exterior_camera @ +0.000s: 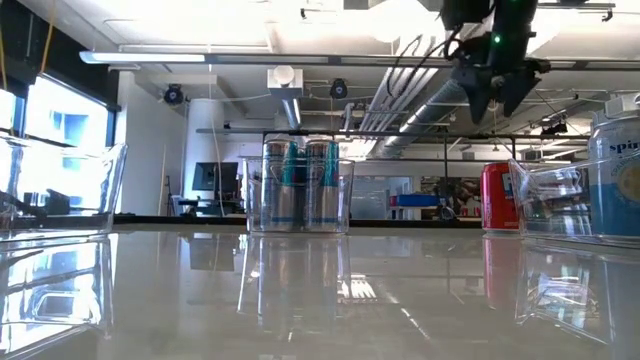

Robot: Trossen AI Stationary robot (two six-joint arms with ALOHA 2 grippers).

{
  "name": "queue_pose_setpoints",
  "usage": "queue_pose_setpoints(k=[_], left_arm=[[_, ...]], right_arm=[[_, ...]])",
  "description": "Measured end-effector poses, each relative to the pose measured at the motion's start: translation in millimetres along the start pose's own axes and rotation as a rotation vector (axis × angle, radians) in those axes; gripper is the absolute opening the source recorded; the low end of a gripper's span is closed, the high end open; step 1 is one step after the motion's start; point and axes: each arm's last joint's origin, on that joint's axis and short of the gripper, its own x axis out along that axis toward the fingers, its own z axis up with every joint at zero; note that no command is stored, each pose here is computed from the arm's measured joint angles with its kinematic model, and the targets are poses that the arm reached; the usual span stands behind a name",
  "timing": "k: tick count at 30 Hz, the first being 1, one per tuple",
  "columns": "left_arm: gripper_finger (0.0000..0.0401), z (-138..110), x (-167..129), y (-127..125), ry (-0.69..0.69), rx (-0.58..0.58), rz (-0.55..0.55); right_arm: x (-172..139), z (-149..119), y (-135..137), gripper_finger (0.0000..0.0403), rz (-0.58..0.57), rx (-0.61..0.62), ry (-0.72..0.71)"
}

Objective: Sort soda cans
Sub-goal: Put the orange soda can into bottom left center transparent bin

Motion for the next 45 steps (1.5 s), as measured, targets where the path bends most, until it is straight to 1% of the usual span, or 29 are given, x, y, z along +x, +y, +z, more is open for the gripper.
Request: queue_pose_setpoints(k=[2, 5, 7, 9, 12, 17, 21, 24, 29, 31, 33, 38, 39, 40, 42, 45], left_arm=[[0.0352, 0.0, 0.0, 0.0, 0.000, 0.000, 0.000], [0.0352, -0.1, 0.0, -0.1, 0.003, 0.000, -0.003], [0.0352, -0.1, 0.0, -0.1, 0.004, 0.000, -0.004], [0.0352, -0.1, 0.0, -0.1, 0.004, 0.000, -0.004], [0.0352, -0.4, 0.0, -0.2, 0.010, 0.001, -0.009], [0.0352, -0.6, 0.0, 0.0, 0.011, 0.004, -0.008], [0.0352, -0.7, 0.0, 0.1, 0.012, 0.005, -0.008], [0.0352, -0.7, 0.0, 0.2, 0.012, 0.006, -0.007], [0.0352, -0.7, 0.0, 0.2, 0.012, 0.003, -0.007], [0.0352, -0.7, 0.0, 0.1, 0.012, 0.003, -0.007], [0.0352, -0.7, 0.0, 0.1, 0.012, 0.002, -0.007], [0.0352, -0.6, 0.0, 0.1, 0.011, 0.001, -0.008], [0.0352, -0.6, 0.0, 0.1, 0.011, 0.001, -0.008], [0.0352, -0.6, 0.0, 0.0, 0.011, 0.001, -0.008], [0.0352, -0.5, 0.0, 0.0, 0.011, 0.001, -0.008], [0.0352, -0.5, 0.0, -0.1, 0.010, 0.000, -0.008]], right_arm=[[5.7, 4.7, -8.1, 0.0373, 0.017, 0.045, 0.025], [14.9, 10.7, -17.6, 0.0373, 0.076, 0.120, 0.056], [22.8, 10.6, -19.8, 0.0373, 0.087, 0.139, 0.064], [31.5, 6.3, -19.5, 0.0373, 0.077, 0.143, 0.083], [47.5, -4.2, -14.2, 0.0373, 0.104, 0.129, 0.124], [75.0, -25.6, -12.6, 0.0373, 0.076, 0.122, 0.200], [90.4, -36.0, -9.7, 0.0373, 0.085, 0.104, 0.203], [98.3, -37.8, -6.1, 0.0373, 0.118, 0.103, 0.167], [105.0, -36.7, -2.9, 0.0373, 0.135, 0.117, 0.102], [107.3, -37.8, -1.9, 0.0365, 0.143, 0.120, 0.095], [110.1, -39.8, -2.0, 0.0348, 0.145, 0.121, 0.097], [111.6, -42.0, -1.0, 0.0280, 0.153, 0.097, 0.095], [110.7, -42.0, 0.3, 0.0277, 0.158, 0.091, 0.093], [109.0, -41.4, 2.3, 0.0277, 0.170, 0.084, 0.090], [102.9, -38.7, 9.3, 0.0277, 0.232, 0.064, 0.084], [86.3, -29.0, 23.3, 0.0277, 0.332, 0.032, 0.024]])
